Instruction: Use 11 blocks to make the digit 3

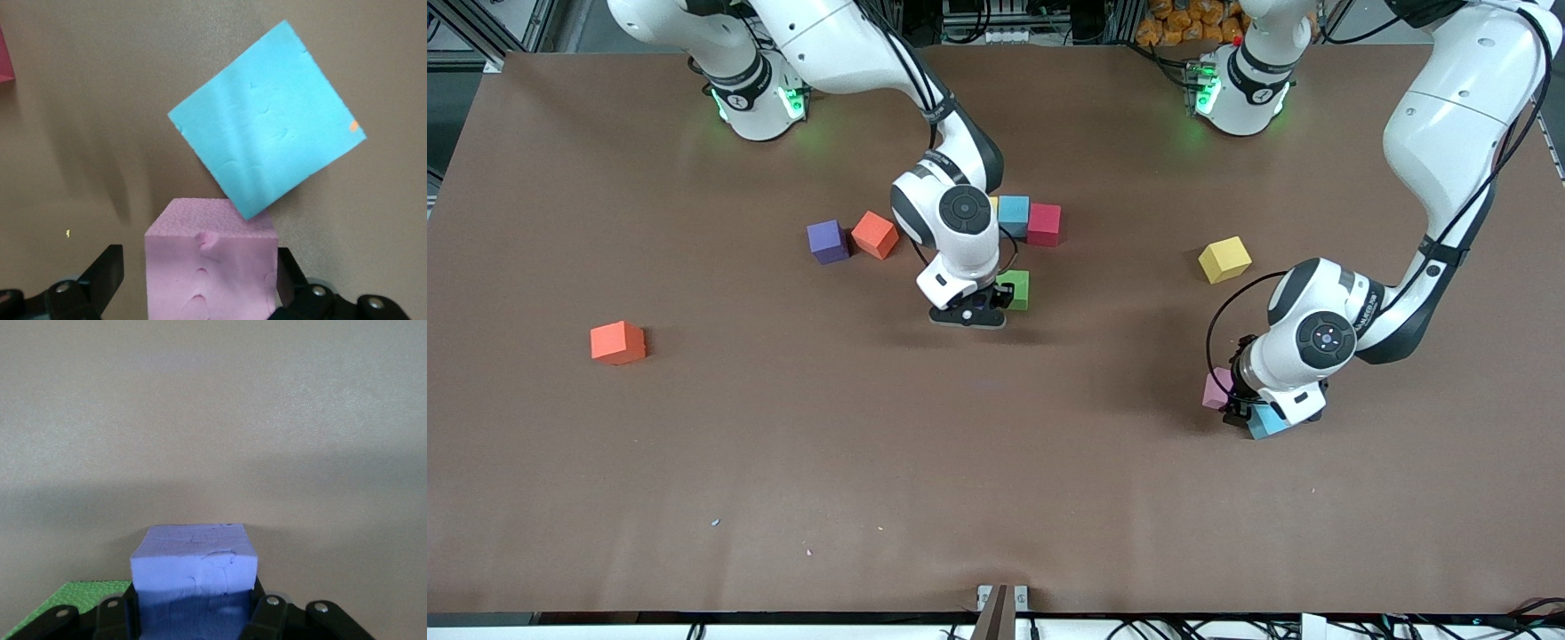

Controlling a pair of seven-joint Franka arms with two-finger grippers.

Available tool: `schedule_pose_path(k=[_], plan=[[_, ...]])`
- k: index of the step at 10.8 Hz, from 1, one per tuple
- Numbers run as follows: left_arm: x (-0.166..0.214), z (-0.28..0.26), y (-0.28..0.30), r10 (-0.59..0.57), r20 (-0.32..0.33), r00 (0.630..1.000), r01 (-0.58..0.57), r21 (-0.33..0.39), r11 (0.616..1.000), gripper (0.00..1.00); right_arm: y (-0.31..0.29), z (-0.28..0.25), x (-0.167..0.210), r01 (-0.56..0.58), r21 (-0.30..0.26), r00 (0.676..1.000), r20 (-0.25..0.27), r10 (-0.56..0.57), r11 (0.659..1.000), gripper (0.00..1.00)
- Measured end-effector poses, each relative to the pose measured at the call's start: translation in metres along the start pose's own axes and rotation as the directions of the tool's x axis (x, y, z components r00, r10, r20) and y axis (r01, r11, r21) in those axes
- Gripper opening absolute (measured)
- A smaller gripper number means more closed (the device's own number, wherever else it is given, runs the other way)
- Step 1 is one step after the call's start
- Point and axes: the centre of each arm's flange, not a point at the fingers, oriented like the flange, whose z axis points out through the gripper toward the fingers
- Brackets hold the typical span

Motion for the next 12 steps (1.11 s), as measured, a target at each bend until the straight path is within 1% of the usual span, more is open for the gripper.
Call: schedule_pose_path(k=[3, 4, 5, 6, 7, 8, 9, 10, 12], plan=[[-0.001, 0.0, 0.0, -0.017, 0.0, 1.0, 0.017, 0.0, 1.0, 1.0, 0.0, 0.0, 0.0, 0.0, 0.0, 1.0, 0.0, 0.0, 1.0, 0.58], [-0.003, 0.0, 0.0, -0.029, 0.0, 1.0, 0.029, 0.0, 1.0, 0.89, 0.0, 0.0, 0.0, 0.0, 0.0, 1.0, 0.0, 0.0, 1.0, 0.59], [-0.005, 0.0, 0.0, -0.036, 0.0, 0.999, 0.036, 0.0, 0.999, 0.74, 0.0, 0.001, 0.0, -0.001, -0.004, 1.0, 0.004, 0.001, 1.0, 0.69], [-0.005, -0.001, 0.001, -0.041, 0.0, 0.999, 0.041, -0.001, 0.999, 0.61, 0.001, 0.001, 0.0, -0.001, -0.007, 1.0, 0.006, 0.002, 1.0, 0.82], [-0.006, -0.002, 0.001, -0.055, 0.0, 0.998, 0.055, -0.003, 0.998, 0.6, 0.001, 0.001, 0.0, -0.002, -0.007, 1.0, 0.006, 0.002, 1.0, 0.96], [-0.009, -0.004, 0.002, -0.069, 0.003, 0.998, 0.069, -0.008, 0.998, 0.59, 0.0, -0.001, 0.001, -0.003, -0.003, 1.0, 0.002, 0.003, 1.0, 1.0], [-0.014, -0.01, 0.003, -0.076, 0.006, 0.997, 0.076, -0.016, 0.997, 0.59, -0.001, -0.007, 0.005, -0.005, 0.006, 1.0, -0.005, 0.005, 1.0, 1.0], [-0.024, -0.017, 0.004, -0.087, 0.011, 0.996, 0.088, -0.023, 0.996, 0.56, -0.002, -0.015, 0.008, -0.007, 0.008, 1.0, -0.006, 0.007, 1.0, 1.0], [-0.054, -0.033, 0.004, -0.113, 0.023, 0.993, 0.114, -0.016, 0.993, 0.56, -0.004, -0.04, 0.016, -0.008, -0.002, 1.0, 0.007, 0.008, 1.0, 1.0]])
